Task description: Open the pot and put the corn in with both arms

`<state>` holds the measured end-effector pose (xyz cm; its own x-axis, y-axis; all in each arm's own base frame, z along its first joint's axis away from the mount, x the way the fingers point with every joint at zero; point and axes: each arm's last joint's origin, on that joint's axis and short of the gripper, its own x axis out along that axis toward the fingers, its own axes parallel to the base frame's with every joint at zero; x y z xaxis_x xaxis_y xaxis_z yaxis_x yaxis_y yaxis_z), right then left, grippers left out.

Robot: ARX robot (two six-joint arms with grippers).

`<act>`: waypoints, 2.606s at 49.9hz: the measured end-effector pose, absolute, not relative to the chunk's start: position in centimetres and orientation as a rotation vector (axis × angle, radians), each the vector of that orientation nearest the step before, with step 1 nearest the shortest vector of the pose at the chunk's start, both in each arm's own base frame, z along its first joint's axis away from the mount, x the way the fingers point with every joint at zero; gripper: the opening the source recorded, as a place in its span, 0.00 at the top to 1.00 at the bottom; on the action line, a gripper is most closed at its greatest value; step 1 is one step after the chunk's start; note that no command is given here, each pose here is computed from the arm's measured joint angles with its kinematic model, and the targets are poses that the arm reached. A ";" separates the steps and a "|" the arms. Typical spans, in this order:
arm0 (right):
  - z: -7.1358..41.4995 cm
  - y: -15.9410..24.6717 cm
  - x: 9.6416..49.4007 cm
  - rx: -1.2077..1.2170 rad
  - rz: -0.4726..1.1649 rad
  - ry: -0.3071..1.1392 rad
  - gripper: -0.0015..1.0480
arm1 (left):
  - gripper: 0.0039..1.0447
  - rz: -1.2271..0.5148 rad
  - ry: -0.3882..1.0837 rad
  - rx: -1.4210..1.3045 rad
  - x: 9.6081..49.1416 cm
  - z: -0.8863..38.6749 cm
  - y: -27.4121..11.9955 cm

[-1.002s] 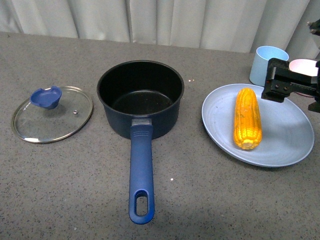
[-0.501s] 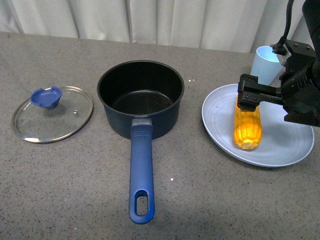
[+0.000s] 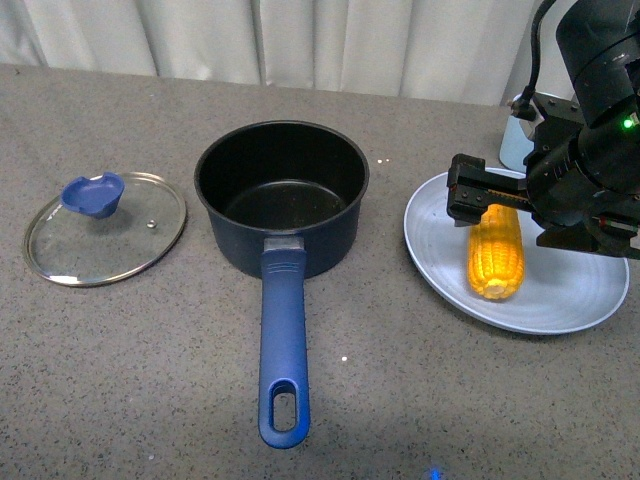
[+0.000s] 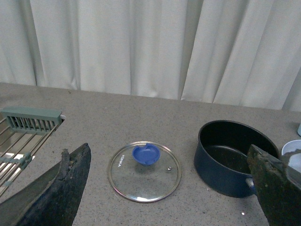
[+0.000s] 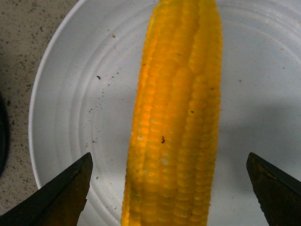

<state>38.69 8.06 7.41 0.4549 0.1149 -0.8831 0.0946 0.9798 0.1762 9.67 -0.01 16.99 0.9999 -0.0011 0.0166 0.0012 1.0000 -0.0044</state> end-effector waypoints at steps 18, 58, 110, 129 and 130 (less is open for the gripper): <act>7.1 8.3 38.7 0.217 0.027 1.119 0.54 | 0.06 -0.001 -0.017 -0.004 9.7 17.0 0.0; 15.9 16.7 36.8 0.447 0.598 0.980 0.89 | 0.06 -0.001 -0.017 -0.004 9.7 17.0 0.0; 13.7 18.9 40.6 0.385 0.538 0.998 0.08 | 0.06 -0.001 -0.017 -0.004 9.7 17.0 0.0; 18.7 13.8 34.6 0.270 0.333 0.612 0.09 | 0.06 -0.001 -0.017 -0.004 9.7 17.0 0.0; 18.8 13.4 34.0 0.261 0.322 0.589 0.09 | 0.06 -0.002 -0.017 -0.004 9.7 17.0 0.0</act>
<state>34.01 13.43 18.81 0.7842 0.3682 -0.4995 -0.2210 0.9179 0.3296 9.67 -0.02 16.99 0.9999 -0.0015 0.0166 0.0016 1.0000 -0.0044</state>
